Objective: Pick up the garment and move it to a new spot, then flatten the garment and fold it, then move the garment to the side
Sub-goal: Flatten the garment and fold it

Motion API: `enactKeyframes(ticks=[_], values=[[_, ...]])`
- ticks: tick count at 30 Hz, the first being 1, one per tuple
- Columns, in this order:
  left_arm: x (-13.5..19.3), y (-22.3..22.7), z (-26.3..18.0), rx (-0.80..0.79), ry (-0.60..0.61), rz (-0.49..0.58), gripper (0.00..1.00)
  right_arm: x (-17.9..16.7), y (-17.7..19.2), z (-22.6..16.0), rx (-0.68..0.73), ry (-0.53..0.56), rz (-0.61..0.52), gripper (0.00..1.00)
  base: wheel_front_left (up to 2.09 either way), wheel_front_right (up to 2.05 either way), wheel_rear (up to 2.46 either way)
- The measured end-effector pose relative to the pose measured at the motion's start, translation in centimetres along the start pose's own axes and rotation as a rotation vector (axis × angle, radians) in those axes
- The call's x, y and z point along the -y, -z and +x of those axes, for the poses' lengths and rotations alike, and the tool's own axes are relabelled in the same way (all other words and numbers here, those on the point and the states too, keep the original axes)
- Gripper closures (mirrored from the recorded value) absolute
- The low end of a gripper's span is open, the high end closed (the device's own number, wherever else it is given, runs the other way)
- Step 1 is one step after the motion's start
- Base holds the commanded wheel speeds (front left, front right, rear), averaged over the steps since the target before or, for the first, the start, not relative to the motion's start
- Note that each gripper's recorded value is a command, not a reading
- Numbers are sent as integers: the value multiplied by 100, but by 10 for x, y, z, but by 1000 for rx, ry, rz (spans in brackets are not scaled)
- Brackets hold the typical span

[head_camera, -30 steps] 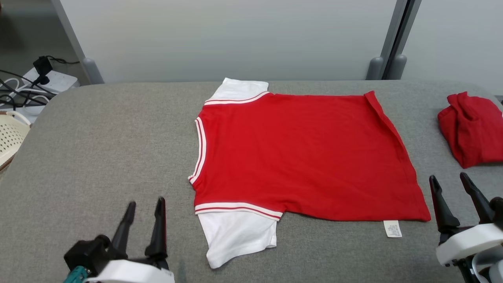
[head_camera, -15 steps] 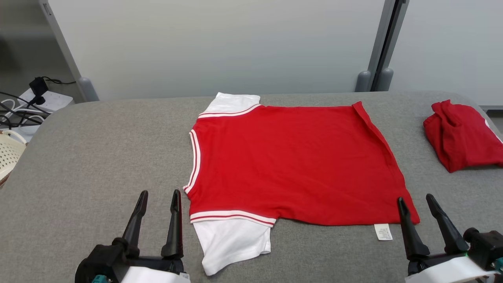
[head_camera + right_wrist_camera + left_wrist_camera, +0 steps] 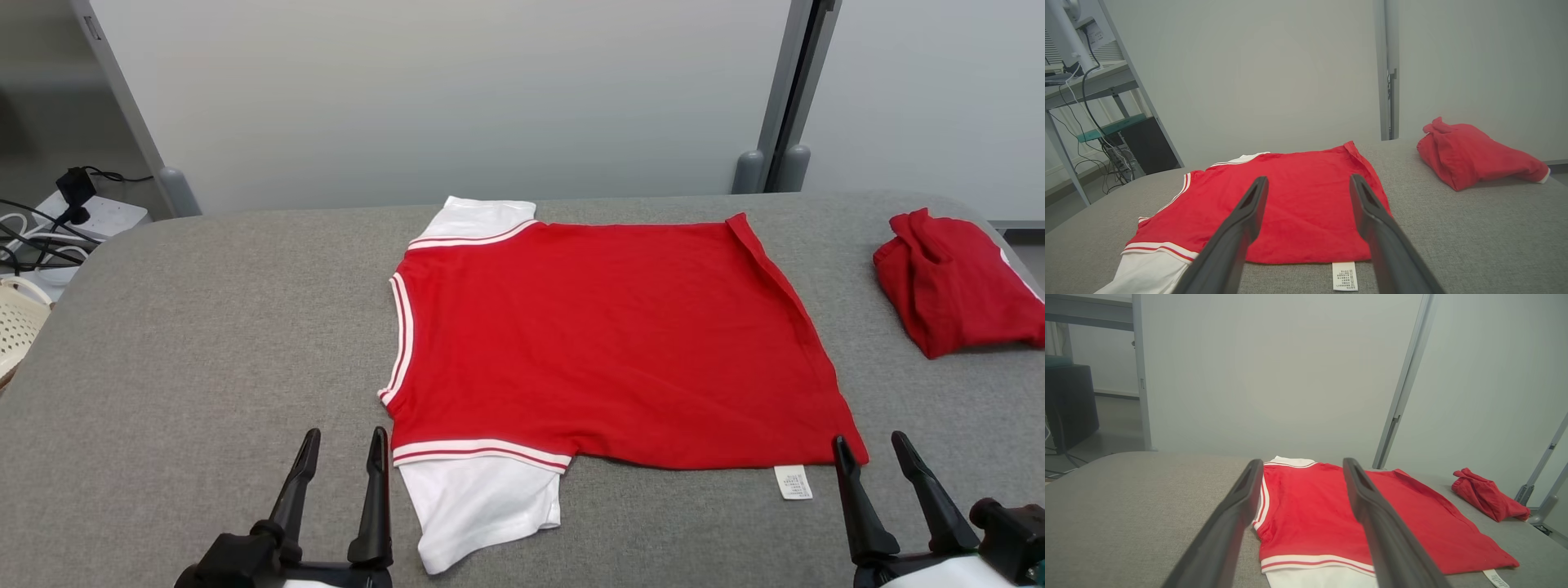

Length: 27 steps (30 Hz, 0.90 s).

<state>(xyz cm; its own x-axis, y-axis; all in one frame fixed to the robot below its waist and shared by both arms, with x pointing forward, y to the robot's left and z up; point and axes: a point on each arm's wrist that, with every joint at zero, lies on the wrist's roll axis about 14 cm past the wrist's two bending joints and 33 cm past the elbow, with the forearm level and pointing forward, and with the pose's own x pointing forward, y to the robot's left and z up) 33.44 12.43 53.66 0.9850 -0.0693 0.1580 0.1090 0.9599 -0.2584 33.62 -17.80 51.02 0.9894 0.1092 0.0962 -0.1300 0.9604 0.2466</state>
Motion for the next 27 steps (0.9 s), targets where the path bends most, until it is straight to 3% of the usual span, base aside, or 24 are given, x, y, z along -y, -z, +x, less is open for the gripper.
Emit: enactKeyframes(ticks=[16, 21, 27], values=[[-1, 19, -4, -62, -5, 3, 0, -2, 4, 3, -12, -5, 4, 0, 0, 0, 0], [2, 77, -25, -254, 5, -6, 0, -1, 6, 4, -18, -3, 6, 0, 0, 0, 0], [8, 138, -53, -511, -6, -102, 0, -2, 8, 6, -24, -5, 12, 0, 0, 0, 0]])
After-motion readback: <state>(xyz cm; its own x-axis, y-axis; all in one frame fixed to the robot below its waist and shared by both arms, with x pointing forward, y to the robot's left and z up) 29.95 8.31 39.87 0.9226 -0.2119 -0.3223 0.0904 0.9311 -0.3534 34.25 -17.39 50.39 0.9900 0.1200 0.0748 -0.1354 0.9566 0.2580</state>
